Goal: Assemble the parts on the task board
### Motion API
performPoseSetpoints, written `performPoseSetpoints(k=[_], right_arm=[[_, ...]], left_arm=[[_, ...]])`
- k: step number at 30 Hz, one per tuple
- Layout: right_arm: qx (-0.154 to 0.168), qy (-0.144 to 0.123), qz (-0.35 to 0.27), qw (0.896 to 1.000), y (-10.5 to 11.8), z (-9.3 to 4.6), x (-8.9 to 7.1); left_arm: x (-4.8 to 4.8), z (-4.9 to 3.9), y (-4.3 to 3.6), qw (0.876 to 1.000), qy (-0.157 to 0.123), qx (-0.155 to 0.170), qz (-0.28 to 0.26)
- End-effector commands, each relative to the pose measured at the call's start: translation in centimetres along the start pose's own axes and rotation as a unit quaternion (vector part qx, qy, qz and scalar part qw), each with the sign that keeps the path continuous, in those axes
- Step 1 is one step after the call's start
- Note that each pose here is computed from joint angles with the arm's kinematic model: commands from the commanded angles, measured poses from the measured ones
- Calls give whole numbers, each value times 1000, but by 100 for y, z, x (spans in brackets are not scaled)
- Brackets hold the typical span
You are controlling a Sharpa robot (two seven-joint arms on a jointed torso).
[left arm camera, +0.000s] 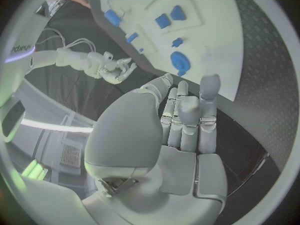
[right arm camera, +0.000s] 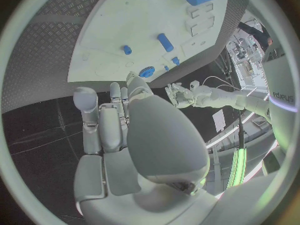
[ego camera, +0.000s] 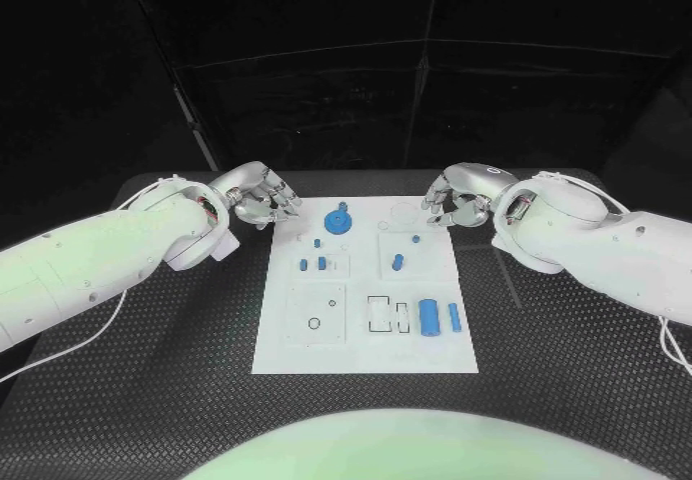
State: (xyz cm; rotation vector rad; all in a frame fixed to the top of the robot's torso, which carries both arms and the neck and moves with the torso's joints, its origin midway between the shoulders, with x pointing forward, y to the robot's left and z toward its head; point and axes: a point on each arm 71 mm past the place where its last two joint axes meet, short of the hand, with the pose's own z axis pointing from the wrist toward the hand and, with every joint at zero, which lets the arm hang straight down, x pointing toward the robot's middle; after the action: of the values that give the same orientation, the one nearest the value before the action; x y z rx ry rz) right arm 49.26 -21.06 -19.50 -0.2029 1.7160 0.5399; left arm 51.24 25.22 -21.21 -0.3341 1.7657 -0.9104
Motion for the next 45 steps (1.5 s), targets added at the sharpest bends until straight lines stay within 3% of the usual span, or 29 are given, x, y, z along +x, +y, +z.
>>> performPoseSetpoints(k=[1,6,15,45], right_arm=[[-2,7,-68,998,49,-3,51],[-11,15,-72,997,120,5,149],[-20,33,-74,996,183,28,299],[-18,71,-76,994,196,177,493]], left_arm=[[-80,-51,-53,974,-67,36,-212],[-50,-112,-72,952,-76,48,-292],[37,-157,-137,938,-71,57,-336],[76,-178,-173,933,-65,61,-348]])
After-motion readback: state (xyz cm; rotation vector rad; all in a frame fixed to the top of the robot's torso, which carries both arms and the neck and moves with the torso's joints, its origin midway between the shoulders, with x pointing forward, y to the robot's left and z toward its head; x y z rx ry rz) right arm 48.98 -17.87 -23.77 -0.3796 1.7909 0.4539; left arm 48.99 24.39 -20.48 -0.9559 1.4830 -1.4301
